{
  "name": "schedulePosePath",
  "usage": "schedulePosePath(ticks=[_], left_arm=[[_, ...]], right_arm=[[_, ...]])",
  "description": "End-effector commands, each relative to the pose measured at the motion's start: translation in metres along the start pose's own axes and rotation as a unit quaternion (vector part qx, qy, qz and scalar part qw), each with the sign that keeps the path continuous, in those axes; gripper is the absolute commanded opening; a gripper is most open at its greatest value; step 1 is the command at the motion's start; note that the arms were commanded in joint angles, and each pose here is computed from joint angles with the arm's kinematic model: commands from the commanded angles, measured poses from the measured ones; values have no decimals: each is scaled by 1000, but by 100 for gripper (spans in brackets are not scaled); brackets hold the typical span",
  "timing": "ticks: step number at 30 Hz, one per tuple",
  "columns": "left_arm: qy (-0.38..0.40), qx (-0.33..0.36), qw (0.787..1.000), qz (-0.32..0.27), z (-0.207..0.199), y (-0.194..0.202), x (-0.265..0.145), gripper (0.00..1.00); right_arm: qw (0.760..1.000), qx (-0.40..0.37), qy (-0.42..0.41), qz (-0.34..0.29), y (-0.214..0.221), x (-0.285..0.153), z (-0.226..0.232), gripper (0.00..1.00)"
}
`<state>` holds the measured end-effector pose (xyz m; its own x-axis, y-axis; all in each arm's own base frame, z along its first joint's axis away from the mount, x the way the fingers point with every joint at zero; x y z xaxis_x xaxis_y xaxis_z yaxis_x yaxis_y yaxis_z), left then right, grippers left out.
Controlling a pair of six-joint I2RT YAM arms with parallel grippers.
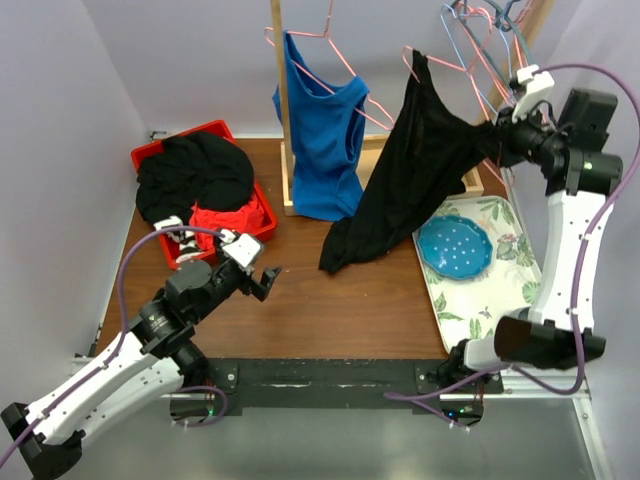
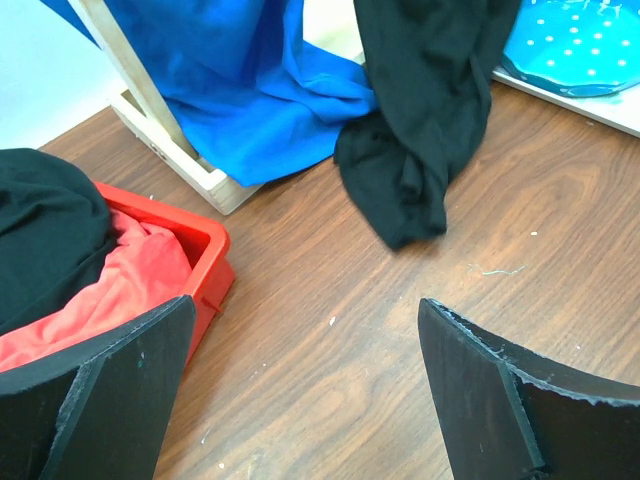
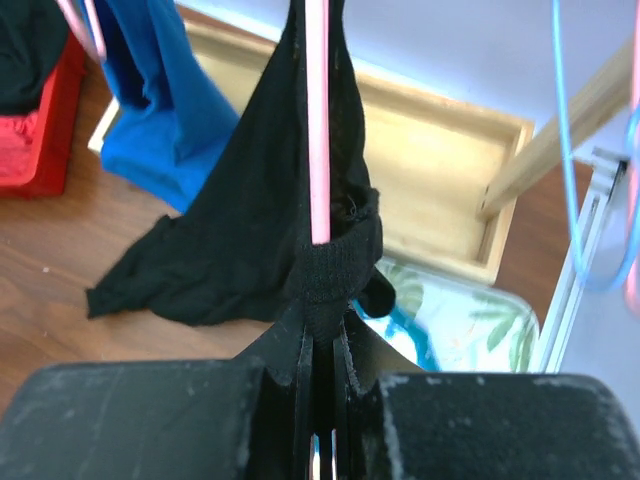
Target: Place the tank top on the hanger
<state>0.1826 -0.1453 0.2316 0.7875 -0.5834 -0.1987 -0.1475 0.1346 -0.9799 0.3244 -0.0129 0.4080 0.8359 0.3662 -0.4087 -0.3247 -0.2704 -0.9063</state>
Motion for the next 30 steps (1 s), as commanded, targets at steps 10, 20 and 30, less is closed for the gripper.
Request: schedulePosePath(ticks=[10,20,30], left_arm=[[-23,4,999,-23,7,-8,2,99],[-33,6,999,-12,10,-3,6,99],[-45,6,999,-9,13,-1,6,99]], right_arm=[[994,-68,-4,-88,-94,48,11,0],[989,-99,-5,-107,-121,110,36,0],[985,-117,-17,-124,-137,168,80,0]])
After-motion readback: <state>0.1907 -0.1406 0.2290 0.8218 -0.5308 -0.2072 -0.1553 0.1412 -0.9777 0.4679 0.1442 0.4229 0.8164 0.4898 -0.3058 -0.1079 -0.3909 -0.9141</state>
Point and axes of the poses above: each gripper's point midway between its finger pads, its own x axis out along the fingers, its own z axis along the line the jaws close on, y = z × x, the point moved 4 cm from there along -x, back along the fingers, and after that the axes turned 7 degrees about -x, right-handed, at the moved point
